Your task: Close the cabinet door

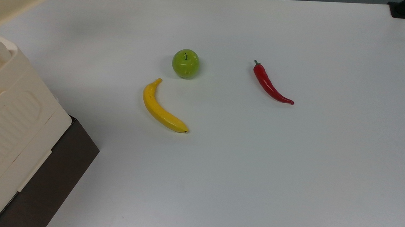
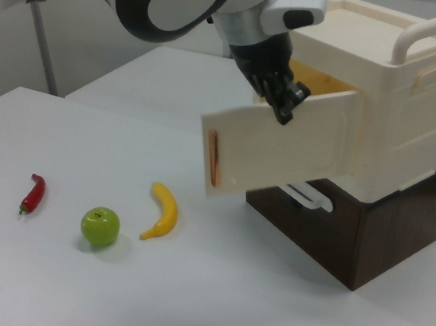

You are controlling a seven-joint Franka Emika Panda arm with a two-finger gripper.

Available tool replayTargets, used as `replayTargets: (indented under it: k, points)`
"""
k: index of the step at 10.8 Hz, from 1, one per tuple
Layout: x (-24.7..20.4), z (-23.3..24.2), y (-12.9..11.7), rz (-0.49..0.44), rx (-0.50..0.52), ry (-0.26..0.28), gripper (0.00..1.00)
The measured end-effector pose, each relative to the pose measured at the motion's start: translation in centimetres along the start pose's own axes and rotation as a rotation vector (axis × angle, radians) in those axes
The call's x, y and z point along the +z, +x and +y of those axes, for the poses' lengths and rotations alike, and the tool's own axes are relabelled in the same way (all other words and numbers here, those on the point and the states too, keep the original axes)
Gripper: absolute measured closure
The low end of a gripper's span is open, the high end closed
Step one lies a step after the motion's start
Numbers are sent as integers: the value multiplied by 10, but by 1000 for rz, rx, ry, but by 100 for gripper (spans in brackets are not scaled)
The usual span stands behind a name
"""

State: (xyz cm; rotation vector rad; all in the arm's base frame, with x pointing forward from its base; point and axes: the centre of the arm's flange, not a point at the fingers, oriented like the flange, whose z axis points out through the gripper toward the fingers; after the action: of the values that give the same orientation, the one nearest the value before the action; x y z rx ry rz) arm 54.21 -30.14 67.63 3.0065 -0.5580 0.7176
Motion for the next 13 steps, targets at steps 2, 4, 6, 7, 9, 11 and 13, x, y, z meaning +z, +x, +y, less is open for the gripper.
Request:
replayTargets:
  k: [2, 4, 6, 7, 9, 11, 13]
  points:
    - [11, -25, 3, -9, -20, 45, 99]
    - [24, -51, 4, -27, -38, 77, 99]
    - [37, -83, 11, 3, -43, 94, 99]
    - [42, -100, 16, 37, -41, 101, 99]
    - [54, -128, 25, 110, -41, 115, 99]
    - [65, -144, 34, 198, -44, 121, 99]
    - [78, -151, 41, 266, -46, 120, 99]
